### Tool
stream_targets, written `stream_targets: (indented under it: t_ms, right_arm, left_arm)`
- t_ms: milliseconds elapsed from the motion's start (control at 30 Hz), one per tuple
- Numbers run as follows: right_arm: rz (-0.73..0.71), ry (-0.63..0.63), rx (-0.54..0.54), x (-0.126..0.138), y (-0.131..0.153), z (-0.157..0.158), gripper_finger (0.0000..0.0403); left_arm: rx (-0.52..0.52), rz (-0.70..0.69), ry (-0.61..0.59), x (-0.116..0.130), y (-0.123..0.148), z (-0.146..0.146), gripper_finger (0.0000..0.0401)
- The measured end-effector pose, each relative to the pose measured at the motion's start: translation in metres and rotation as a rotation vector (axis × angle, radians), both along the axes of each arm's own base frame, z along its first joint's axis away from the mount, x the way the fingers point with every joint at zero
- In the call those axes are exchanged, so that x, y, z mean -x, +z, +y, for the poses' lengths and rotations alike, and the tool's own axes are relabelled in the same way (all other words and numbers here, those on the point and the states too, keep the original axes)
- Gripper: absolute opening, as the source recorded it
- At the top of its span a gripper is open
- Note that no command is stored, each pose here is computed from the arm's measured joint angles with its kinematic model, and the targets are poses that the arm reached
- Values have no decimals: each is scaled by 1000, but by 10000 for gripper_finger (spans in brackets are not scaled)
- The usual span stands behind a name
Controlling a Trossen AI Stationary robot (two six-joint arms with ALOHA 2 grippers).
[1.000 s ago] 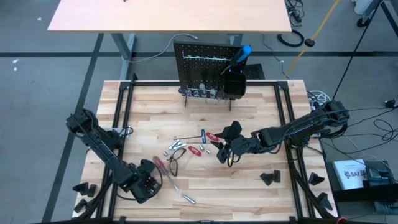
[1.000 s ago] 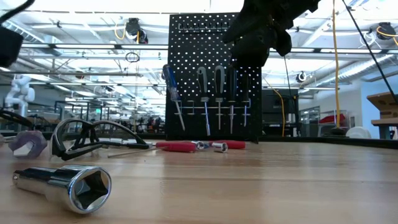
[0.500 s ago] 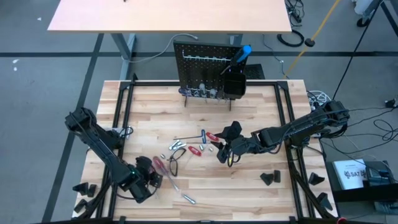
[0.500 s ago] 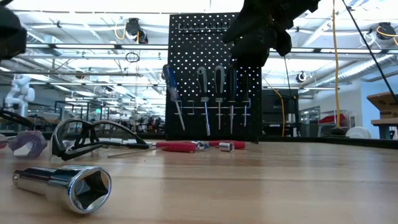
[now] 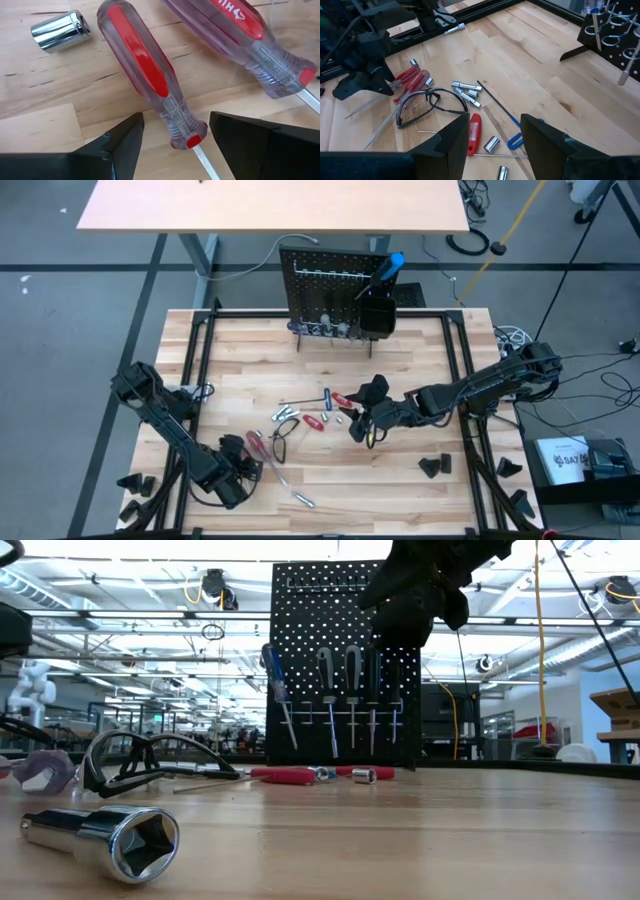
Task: Hang tools onto peg board
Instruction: Hang the red screwdriver onto the peg board
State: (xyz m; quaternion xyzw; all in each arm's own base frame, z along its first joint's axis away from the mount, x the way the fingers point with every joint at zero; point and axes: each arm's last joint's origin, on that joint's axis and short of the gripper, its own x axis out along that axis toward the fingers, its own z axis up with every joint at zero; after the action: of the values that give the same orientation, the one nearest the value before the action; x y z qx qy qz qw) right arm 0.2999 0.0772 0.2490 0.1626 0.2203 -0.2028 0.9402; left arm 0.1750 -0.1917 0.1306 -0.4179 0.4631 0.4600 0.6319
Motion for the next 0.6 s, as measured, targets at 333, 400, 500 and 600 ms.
stream_targets:
  t_ms: [333,400,500,600]
  right_arm:
    - [0,0,0,0,0,0,169]
    - [-1,0,0,0,0,0,169]
    - [0,0,0,0,0,0,169]
    - [0,0,0,0,0,0,169]
  left_arm:
    - [-1,6,-44,-2,4,-1,229]
    - [-1,10,-42,-2,4,-1,215]
    - [-2,16,-39,-2,4,0,192]
    - [-8,23,-39,-1,4,1,170]
